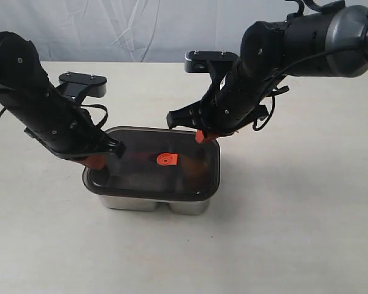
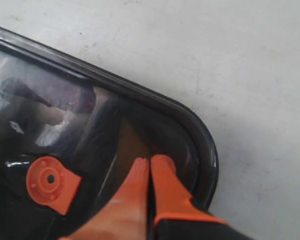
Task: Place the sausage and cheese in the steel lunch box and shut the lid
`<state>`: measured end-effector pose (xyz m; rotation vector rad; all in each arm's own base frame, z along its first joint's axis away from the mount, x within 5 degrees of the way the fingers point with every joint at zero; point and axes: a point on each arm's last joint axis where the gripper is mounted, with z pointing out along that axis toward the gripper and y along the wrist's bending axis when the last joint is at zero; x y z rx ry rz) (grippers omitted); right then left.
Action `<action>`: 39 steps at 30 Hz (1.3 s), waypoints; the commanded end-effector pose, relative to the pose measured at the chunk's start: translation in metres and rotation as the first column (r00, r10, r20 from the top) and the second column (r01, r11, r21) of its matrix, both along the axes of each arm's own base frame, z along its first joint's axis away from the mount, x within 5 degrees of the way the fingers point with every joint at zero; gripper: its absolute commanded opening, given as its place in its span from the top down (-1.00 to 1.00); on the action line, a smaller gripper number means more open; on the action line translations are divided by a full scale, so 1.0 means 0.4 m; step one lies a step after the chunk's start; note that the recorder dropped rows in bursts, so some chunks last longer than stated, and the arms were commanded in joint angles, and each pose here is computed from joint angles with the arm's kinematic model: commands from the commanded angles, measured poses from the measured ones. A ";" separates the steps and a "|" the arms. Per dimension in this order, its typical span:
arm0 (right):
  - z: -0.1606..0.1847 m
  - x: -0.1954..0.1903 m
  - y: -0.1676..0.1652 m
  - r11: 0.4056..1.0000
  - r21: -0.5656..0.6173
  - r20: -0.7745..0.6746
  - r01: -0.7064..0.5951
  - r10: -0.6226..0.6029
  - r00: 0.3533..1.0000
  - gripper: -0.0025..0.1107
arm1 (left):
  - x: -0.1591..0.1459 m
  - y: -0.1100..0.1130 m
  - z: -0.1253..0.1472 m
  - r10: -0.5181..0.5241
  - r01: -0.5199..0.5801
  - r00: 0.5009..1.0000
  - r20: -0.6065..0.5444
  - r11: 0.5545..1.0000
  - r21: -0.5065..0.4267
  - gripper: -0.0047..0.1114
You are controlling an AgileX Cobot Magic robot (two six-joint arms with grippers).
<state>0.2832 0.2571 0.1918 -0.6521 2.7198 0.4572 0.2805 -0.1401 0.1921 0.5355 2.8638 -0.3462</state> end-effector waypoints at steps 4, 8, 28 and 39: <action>-0.054 0.011 0.001 0.999 -0.048 -0.048 -0.004 0.001 0.999 0.97 | 0.012 -0.011 -0.057 -0.002 0.002 0.998 -0.063 1.000 0.001 0.92; -0.080 0.012 0.003 0.998 -0.067 -0.072 -0.006 0.001 0.997 0.97 | 0.014 -0.013 -0.074 0.001 -0.001 0.997 -0.082 1.000 0.004 0.92; -0.151 0.001 0.007 0.994 -0.108 -0.195 0.001 -0.022 0.981 0.97 | 0.016 -0.015 -0.104 0.006 -0.005 0.993 -0.120 1.000 0.015 0.92; 0.057 -0.020 -0.019 1.000 -0.006 -0.019 -0.005 0.005 1.000 0.97 | -0.003 0.002 0.083 -0.016 0.026 0.985 0.170 0.998 -0.062 0.92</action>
